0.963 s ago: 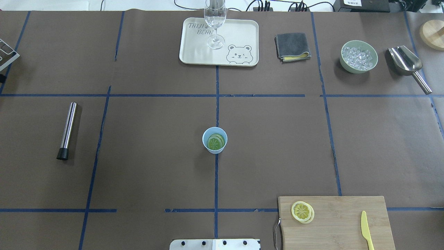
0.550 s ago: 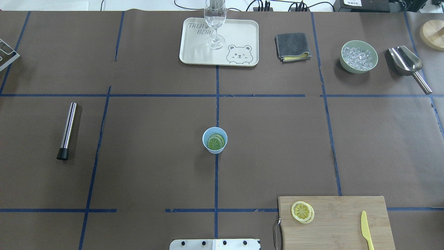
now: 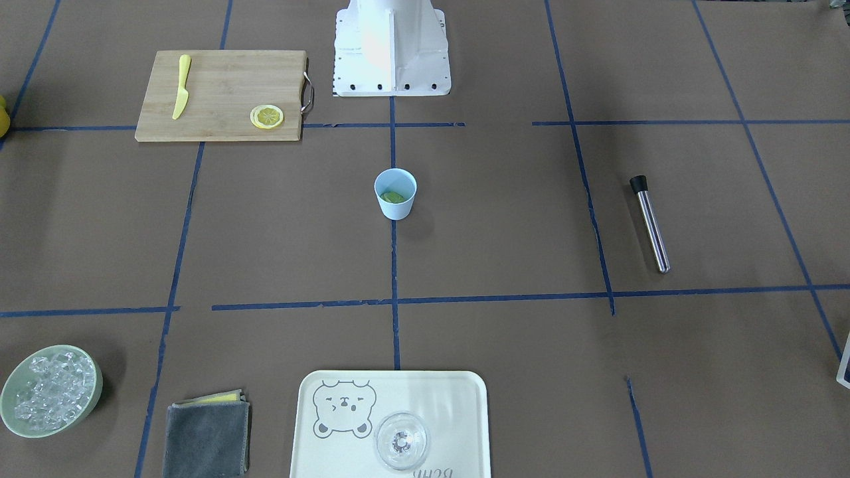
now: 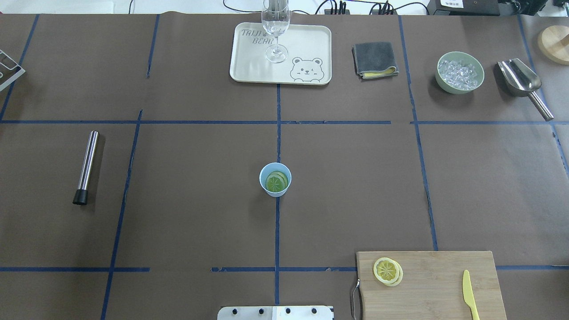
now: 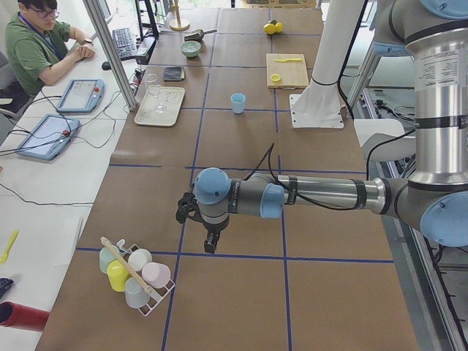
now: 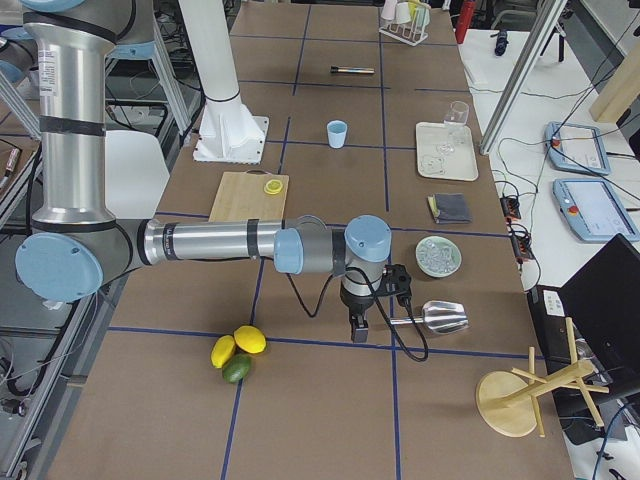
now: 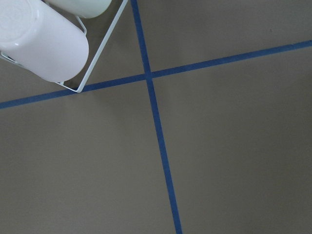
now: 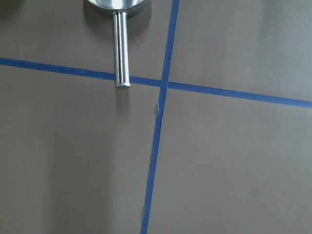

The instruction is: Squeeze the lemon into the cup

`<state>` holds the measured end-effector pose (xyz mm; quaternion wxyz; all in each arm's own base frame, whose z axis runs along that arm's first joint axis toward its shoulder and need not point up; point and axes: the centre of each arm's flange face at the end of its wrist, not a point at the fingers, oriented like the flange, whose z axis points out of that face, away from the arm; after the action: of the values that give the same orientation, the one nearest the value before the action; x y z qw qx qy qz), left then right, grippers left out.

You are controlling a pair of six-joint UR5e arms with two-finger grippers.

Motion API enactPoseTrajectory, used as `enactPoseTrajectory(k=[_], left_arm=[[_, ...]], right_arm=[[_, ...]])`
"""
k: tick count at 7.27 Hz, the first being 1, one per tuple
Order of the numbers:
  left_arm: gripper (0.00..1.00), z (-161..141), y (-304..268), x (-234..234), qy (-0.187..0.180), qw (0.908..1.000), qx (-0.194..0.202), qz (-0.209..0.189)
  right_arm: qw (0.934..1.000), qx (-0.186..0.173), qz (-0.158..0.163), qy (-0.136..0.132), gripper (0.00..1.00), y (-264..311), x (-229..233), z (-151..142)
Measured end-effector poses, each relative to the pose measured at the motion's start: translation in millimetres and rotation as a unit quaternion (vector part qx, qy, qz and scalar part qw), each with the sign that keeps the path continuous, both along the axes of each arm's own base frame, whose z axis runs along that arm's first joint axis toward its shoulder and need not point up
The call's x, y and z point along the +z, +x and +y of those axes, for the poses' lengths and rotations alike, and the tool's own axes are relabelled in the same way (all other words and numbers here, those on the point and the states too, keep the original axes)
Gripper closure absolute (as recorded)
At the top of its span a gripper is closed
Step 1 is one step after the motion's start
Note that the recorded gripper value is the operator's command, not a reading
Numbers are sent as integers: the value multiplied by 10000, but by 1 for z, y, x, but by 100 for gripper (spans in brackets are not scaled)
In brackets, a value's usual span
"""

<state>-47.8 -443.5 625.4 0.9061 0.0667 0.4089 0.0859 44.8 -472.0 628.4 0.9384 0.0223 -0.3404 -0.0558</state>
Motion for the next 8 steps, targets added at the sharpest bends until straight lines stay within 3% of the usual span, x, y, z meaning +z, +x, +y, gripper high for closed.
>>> enactPoseTrajectory(k=[3, 8], left_arm=[[0, -8, -7, -6, 101, 9996, -77, -248], [0, -10, -10, -10, 171, 9994, -100, -300]], right_arm=[[10000, 3, -9, 56, 0, 6, -1, 7], [9996, -226, 4, 155, 0, 11, 11, 26]])
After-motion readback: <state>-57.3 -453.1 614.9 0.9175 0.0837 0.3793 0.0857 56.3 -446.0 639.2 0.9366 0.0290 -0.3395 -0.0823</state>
